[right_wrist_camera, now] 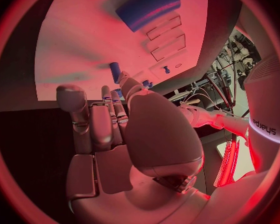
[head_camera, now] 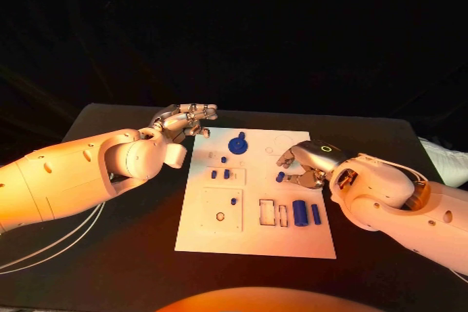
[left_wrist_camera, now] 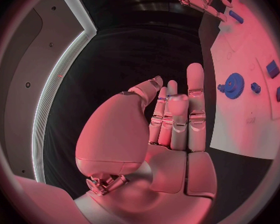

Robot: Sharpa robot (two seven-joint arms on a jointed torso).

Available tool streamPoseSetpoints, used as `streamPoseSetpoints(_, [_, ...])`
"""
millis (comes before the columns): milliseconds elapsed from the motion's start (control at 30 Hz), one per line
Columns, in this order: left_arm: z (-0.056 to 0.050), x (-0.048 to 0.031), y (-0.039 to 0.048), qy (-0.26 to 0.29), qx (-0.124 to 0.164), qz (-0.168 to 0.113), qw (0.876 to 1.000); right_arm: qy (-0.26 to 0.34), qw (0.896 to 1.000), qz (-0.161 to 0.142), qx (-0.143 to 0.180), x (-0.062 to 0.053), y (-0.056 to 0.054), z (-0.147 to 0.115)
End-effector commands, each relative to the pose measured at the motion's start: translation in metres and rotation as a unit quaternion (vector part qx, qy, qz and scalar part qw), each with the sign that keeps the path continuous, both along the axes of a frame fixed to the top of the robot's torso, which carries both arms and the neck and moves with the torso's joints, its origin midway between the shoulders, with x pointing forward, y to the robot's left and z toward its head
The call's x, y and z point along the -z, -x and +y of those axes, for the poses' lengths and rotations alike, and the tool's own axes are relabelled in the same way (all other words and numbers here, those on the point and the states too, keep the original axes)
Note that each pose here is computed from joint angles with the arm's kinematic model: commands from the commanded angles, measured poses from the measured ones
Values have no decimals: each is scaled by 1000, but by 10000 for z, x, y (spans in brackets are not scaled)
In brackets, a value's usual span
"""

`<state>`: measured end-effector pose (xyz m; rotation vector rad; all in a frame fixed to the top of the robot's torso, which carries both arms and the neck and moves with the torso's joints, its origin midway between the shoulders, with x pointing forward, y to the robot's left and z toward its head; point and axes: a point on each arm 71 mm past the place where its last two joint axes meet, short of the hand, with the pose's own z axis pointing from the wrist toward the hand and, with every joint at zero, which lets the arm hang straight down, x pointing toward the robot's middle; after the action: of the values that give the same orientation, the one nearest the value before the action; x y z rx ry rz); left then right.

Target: Assemble the parts on the task board

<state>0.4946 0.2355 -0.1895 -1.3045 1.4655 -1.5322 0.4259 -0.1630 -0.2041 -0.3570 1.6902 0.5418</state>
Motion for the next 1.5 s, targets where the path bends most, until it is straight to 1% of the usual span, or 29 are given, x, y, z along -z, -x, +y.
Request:
streamPoseSetpoints(33, [-28,-12,9,4,13,-3,1000,17,1000,8,-11,34,8,32])
streamPoseSetpoints(533, [-26,-13,11,5,16,-3,1000,37,999,34,-9,134,-29,57])
streamPoseSetpoints(833, [-25,-15,9,9,17,-4,1000,46,999,23,-11,159,-42,83])
streamPoseSetpoints(1100, [-23,-14,7,10,17,-3,1000,21,1000,11,-7,135,-46,101])
streamPoseSetpoints(1267, [-24,-14,7,10,17,-3,1000,-3,1000,2,3,106,-49,104])
streamPoseSetpoints(1500, [-17,-12,5,9,16,-2,1000,-46,998,21,26,72,-37,54])
